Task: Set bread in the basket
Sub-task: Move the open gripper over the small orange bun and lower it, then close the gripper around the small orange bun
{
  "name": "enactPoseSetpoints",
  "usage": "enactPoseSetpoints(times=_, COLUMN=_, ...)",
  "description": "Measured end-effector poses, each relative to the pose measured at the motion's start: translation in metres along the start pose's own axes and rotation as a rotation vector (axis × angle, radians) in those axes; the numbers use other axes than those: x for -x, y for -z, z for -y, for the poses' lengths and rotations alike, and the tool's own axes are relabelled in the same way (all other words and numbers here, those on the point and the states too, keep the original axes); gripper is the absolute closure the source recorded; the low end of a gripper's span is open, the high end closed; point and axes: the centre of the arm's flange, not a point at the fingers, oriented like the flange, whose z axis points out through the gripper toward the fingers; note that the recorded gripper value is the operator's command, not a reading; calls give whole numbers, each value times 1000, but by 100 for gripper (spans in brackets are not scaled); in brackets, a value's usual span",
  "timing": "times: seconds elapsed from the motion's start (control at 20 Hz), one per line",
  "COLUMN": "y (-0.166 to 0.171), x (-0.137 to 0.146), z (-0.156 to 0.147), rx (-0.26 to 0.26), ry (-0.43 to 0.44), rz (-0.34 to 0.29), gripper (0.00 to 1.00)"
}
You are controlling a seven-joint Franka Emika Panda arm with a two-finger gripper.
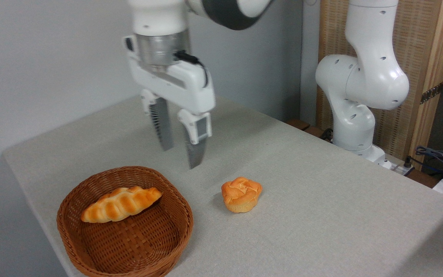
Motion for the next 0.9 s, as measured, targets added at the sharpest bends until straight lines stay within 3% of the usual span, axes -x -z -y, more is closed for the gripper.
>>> enactPoseSetpoints(times=0.35, y=-39, x=55, z=-31, rx=58, ry=-269, rz=54, gripper=0)
enactPoseSetpoints(times=0.5, y=-62, x=63, z=-32, rx=84, ry=-291, rz=80, gripper=0)
enactPoseSetpoints(times=0.7, y=-76, x=81, z=-18, rx=56, ry=-302, rz=157, gripper=0)
enactPoseSetpoints(times=0.9, y=-89, x=84, z=-18, rx=56, ry=-314, rz=181, gripper=0)
